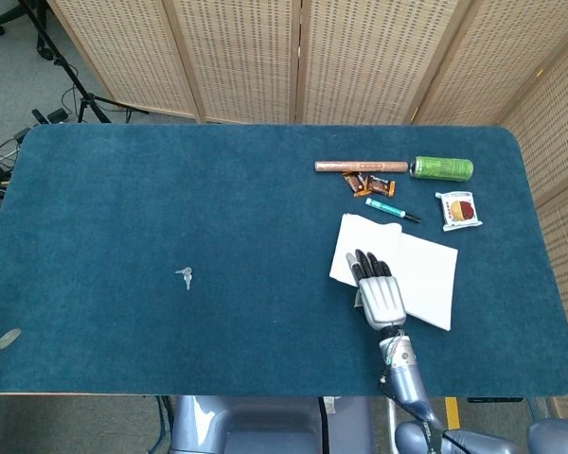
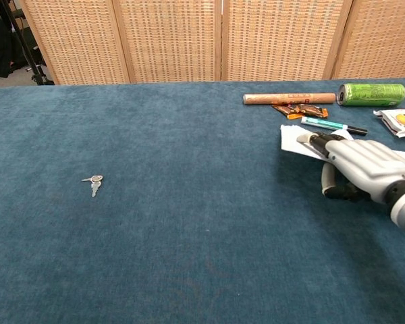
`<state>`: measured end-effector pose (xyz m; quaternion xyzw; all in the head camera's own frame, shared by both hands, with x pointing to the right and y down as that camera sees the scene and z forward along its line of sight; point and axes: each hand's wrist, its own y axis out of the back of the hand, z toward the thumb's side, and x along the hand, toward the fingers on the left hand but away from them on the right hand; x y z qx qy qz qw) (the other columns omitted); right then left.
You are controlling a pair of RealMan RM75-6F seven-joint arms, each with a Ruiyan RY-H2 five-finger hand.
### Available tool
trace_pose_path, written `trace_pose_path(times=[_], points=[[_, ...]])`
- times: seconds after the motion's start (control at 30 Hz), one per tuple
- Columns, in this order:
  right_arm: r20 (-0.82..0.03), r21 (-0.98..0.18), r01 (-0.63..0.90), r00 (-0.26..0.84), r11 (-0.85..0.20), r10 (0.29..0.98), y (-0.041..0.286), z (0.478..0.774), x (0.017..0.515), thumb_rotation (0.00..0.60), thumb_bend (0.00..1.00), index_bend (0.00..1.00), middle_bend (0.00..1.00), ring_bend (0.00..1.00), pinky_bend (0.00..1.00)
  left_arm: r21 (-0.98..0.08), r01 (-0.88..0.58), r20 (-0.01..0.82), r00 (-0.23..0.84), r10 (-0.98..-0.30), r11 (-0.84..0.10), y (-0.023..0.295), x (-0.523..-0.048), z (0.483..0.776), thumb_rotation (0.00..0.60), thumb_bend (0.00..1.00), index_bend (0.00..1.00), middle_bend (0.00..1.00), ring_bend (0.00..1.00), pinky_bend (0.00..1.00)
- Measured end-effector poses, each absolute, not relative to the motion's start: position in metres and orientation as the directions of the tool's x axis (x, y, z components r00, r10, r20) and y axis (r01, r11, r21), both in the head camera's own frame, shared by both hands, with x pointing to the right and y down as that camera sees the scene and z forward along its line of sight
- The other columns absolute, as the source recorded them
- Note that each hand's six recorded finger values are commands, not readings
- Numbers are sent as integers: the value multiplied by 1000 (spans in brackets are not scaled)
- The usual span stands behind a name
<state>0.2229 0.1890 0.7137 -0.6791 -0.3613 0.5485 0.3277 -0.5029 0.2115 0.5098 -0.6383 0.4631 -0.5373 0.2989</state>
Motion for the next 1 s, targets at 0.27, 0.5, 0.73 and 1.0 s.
trace_pose_path(times=[0.27, 0.5, 0.73, 1.0], points=[[-508, -732, 497, 58, -466, 860, 188, 697, 255, 600, 1000, 58, 67, 82, 196, -880, -269, 407, 0, -913, -392, 214, -501, 509, 600, 0, 0, 0, 0, 0], [-547, -582, 727, -17, -365, 837, 194, 693, 285, 600, 1000, 7, 0, 0, 196, -880, -259, 411, 4, -911, -398, 215, -498, 512, 600, 0, 0, 0, 0, 0], [-617, -447, 851, -72, -274, 784, 207, 698, 304, 600, 1000, 0, 0, 0, 68, -880, -256, 411, 11, -912, -400, 217, -496, 511, 600, 0, 0, 0, 0, 0], [-612, -483, 859, -194, -169, 766, 211, 699, 334, 600, 974, 0, 0, 0, 0, -879, -268, 403, 19, -915, -393, 220, -498, 507, 600, 0, 0, 0, 0, 0]])
